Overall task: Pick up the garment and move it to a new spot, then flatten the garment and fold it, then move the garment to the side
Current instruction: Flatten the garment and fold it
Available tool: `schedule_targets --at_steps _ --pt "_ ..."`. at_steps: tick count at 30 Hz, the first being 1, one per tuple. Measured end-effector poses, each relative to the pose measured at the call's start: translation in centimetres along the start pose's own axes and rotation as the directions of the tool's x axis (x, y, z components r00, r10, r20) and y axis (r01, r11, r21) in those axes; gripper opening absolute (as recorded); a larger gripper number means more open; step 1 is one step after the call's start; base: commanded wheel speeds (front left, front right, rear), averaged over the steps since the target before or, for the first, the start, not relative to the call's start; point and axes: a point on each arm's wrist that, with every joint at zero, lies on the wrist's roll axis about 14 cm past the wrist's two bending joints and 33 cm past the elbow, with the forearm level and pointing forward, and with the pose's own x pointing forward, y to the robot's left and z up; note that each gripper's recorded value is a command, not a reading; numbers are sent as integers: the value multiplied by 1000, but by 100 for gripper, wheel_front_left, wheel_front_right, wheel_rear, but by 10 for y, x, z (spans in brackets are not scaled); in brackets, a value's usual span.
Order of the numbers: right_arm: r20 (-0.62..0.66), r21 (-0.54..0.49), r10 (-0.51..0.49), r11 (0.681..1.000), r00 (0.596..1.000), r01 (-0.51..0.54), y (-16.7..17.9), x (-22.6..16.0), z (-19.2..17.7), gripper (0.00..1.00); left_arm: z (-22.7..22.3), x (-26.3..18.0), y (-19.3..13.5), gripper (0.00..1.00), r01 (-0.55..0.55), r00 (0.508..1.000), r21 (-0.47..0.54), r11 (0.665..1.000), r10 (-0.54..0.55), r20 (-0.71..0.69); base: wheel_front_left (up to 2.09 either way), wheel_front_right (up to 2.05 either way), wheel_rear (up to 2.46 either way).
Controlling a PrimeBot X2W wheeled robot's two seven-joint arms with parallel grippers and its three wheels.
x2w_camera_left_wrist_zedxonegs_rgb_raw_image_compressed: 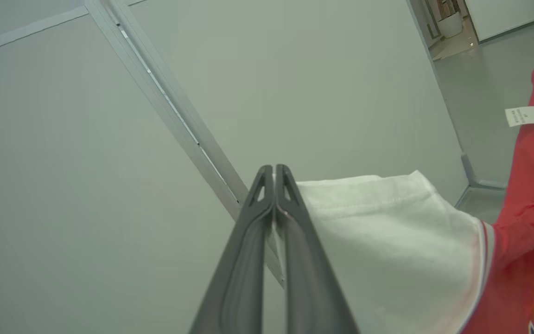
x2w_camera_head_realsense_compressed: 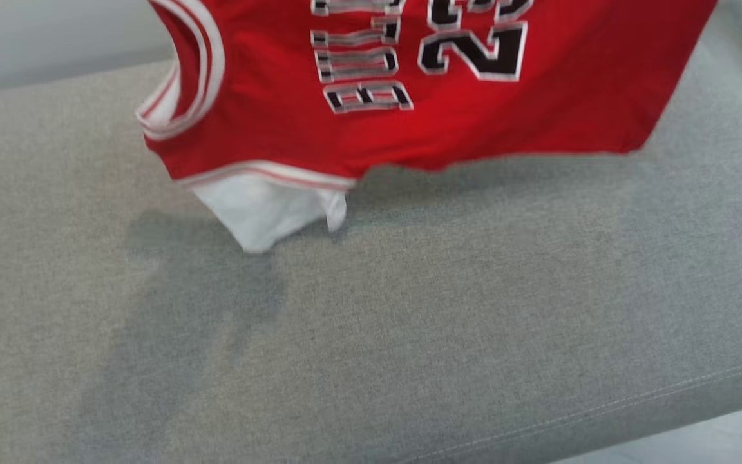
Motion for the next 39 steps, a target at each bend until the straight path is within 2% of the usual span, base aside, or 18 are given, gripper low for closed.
schedule_targets --at_steps 3,6,9,10,11,13,17,21,25,29,35,39 --pt "57 -34 -19 999 998 21 3 37 -7 0 -12 22 23 0 -56 998 94 994 53 40 0 0 0" --pt "130 -66 -54 996 990 63 0 69 -11 0 -16 35 62 0 -199 971 141 970 176 160 0 0 0" --pt "225 -100 -85 989 971 110 -11 94 10 0 -12 49 83 0 -284 941 197 938 233 247 0 0 0" --pt "323 -126 -74 985 943 121 -11 105 29 0 18 59 71 0 -285 906 210 935 192 378 0 0 0" --pt "342 -138 -65 983 938 118 -7 109 24 0 28 62 62 0 -276 884 208 938 163 439 0 0 0" --pt "318 -145 -54 984 946 105 1 115 -16 0 11 67 40 0 -236 866 213 948 106 489 0 0 0" --pt "77 -130 -40 990 996 50 23 112 -163 0 -127 67 -8 0 -123 933 156 980 61 355 0 0 0" --pt "-64 -91 -57 995 996 51 29 98 -251 0 -215 49 -40 0 -69 966 63 996 51 254 0 0 0" --pt "-218 -37 -30 999 975 22 54 70 -331 0 -286 16 -65 0 -44 992 -33 998 48 117 0 0 0" --pt "-292 18 -17 1000 956 23 71 45 -367 0 -320 -18 -80 0 -42 999 -120 992 45 23 0 0 0" --pt "-358 66 9 998 934 15 86 -1 -377 0 -346 -79 -106 0 -48 992 -208 977 23 -125 0 0 0" --pt "-380 62 17 998 925 7 87 -23 -370 0 -349 -113 -117 0 -68 980 -248 966 19 -197 0 0 0"
